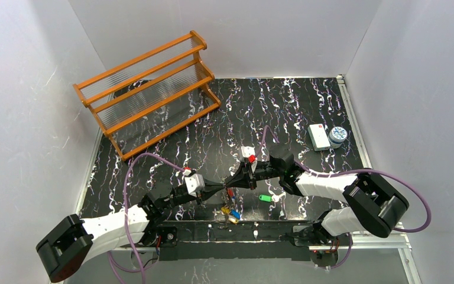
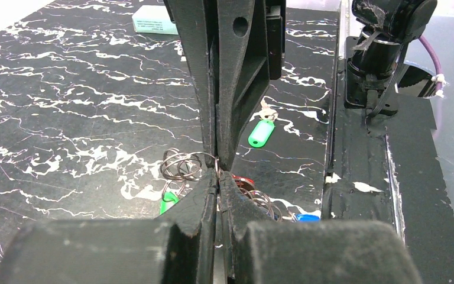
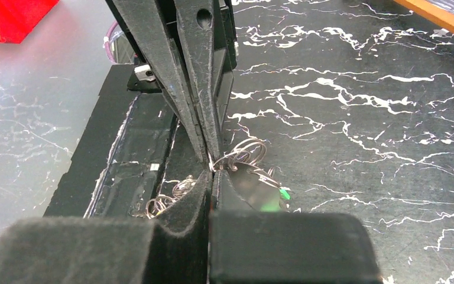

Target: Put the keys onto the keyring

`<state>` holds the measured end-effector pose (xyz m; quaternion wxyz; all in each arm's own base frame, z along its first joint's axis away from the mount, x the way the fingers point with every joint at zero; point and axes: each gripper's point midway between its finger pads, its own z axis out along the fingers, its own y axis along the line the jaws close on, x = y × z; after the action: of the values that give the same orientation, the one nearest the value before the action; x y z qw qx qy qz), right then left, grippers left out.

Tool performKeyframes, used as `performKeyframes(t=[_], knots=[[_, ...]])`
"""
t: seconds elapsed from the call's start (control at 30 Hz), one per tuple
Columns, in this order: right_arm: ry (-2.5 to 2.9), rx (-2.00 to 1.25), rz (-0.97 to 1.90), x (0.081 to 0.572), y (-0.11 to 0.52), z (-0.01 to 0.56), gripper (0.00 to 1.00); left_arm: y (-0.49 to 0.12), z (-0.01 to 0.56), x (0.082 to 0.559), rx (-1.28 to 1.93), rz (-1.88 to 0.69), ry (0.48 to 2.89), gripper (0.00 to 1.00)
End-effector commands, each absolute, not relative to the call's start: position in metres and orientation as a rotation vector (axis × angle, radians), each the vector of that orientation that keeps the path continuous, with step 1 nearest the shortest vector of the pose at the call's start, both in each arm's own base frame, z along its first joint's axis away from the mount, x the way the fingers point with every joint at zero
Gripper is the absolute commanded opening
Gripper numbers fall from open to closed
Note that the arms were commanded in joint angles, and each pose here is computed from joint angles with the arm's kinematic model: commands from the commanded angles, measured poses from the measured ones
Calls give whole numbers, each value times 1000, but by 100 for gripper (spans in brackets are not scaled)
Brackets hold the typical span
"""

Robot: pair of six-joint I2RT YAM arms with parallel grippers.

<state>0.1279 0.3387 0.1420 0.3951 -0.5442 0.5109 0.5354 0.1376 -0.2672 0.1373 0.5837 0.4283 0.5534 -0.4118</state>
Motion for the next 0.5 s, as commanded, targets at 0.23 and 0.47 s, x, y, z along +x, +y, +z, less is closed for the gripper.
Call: performKeyframes(t=[0.23, 0.47], knots=[[1226, -1429, 1297, 135, 346, 162, 1, -263, 162, 145, 933, -922, 1237, 17], [1487, -1458, 1129, 159, 338, 138, 1, -251, 151, 162, 953, -771, 1340, 35]])
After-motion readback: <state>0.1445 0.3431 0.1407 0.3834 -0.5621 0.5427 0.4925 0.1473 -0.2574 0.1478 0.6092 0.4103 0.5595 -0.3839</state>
